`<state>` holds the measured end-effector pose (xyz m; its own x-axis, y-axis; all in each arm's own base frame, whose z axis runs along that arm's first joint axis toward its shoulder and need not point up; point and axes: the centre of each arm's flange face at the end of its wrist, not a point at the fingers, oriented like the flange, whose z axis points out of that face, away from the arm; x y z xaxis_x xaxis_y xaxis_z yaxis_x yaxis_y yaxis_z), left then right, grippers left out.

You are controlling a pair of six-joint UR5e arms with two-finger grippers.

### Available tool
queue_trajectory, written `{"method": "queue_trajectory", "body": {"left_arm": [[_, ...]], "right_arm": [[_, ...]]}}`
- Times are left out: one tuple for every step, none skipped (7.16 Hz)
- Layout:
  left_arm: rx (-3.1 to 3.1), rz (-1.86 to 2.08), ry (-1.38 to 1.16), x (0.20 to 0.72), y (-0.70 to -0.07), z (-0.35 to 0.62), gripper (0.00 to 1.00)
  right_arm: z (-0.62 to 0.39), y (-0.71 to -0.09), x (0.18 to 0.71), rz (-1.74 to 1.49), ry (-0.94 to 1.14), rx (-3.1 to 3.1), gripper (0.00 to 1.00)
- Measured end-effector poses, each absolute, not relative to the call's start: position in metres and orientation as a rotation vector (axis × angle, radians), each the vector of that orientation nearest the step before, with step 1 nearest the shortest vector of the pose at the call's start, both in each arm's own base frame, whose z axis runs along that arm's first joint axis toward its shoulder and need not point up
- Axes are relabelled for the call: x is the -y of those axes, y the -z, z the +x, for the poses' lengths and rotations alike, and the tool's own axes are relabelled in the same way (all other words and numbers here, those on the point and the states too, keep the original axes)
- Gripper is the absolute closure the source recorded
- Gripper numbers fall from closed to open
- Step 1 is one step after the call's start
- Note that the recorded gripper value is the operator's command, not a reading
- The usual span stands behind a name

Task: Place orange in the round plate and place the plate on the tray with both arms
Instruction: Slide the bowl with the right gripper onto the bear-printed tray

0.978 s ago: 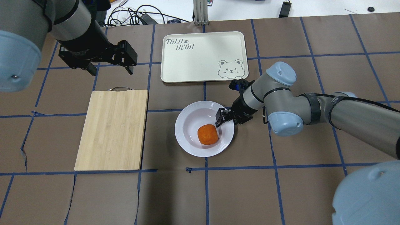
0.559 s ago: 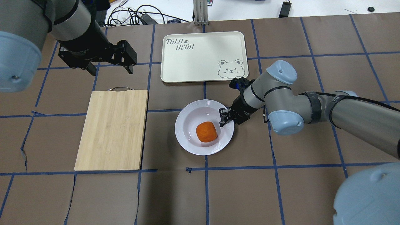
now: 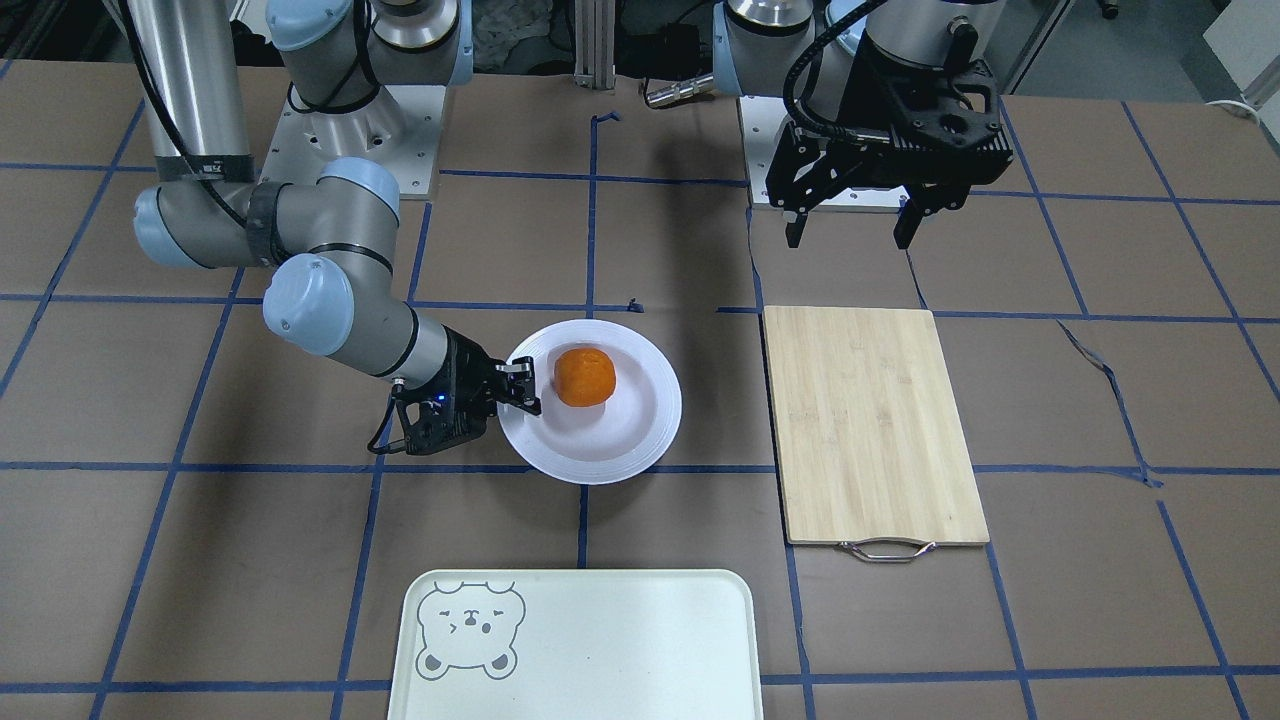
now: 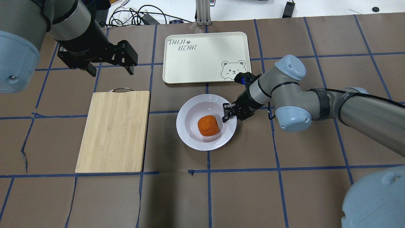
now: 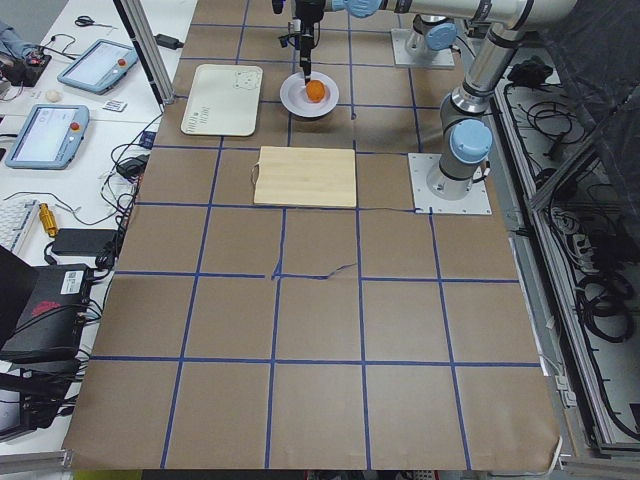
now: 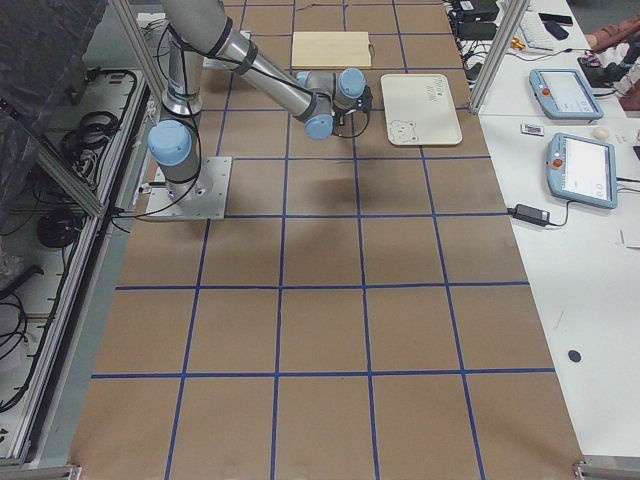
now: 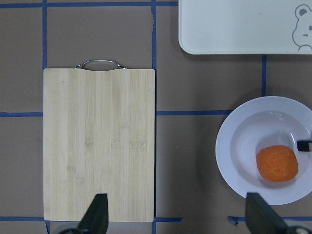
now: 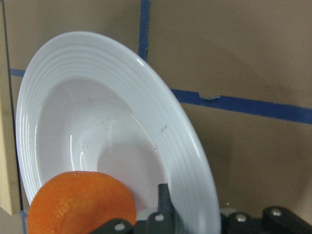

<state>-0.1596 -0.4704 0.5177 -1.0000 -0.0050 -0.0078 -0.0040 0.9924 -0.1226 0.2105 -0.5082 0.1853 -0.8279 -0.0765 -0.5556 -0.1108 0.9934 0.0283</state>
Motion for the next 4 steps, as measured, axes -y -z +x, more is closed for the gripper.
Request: {"method": "queue_trajectory", "body": {"left_arm": [[-3.127,-0.007,0.192,0.47,-0.518,-0.16,0.0],[-3.127,-0.006,0.192,0.469,-0.519,-0.16,0.0],[-3.127,-0.007,0.192,0.469,-0.519,-0.16,0.0],[-3.127,-0.007,0.193,0.469,-0.519,-0.159,0.0]], "right_arm": [[0.205,-0.189,0.511,-0.109,-0.078,-2.531,1.0],[0.197,-0.194,0.514,-0.086,-0.073,-2.522,1.0],[0.192,-0.203,0.52,-0.072,-0.06,-2.512,1.0],[0.191,-0.216,0.53,-0.062,-0.052,-2.498,1.0]]}}
